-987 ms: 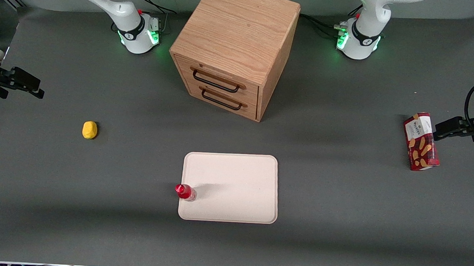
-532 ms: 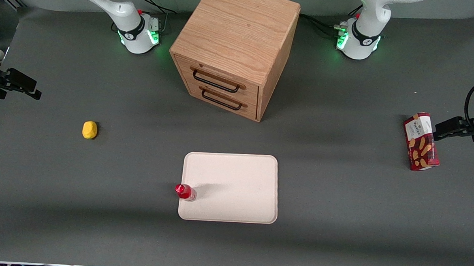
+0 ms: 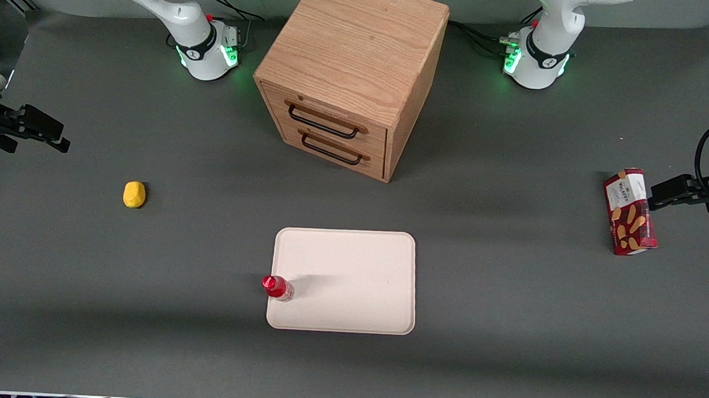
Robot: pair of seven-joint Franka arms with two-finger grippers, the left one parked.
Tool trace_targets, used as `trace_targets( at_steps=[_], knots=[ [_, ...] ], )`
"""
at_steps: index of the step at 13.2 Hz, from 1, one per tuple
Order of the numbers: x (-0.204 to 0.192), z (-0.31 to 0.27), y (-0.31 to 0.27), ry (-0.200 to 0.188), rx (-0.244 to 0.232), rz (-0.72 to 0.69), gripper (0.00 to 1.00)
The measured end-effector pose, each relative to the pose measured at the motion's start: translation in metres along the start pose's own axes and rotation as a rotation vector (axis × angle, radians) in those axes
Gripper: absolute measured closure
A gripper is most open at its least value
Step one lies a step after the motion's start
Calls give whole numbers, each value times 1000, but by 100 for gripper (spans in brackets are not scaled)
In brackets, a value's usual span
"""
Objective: Place coke bottle on tray
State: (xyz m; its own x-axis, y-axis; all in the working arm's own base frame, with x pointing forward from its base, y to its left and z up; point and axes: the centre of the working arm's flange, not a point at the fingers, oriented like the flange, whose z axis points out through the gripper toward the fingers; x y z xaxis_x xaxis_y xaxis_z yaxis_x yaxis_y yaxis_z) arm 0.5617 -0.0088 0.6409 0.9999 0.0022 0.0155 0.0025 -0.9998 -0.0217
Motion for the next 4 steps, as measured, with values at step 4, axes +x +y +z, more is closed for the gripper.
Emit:
trace_targets(
  at_steps=[4],
  knots=[
    [1, -1, 3, 8, -1, -19, 0]
  ],
)
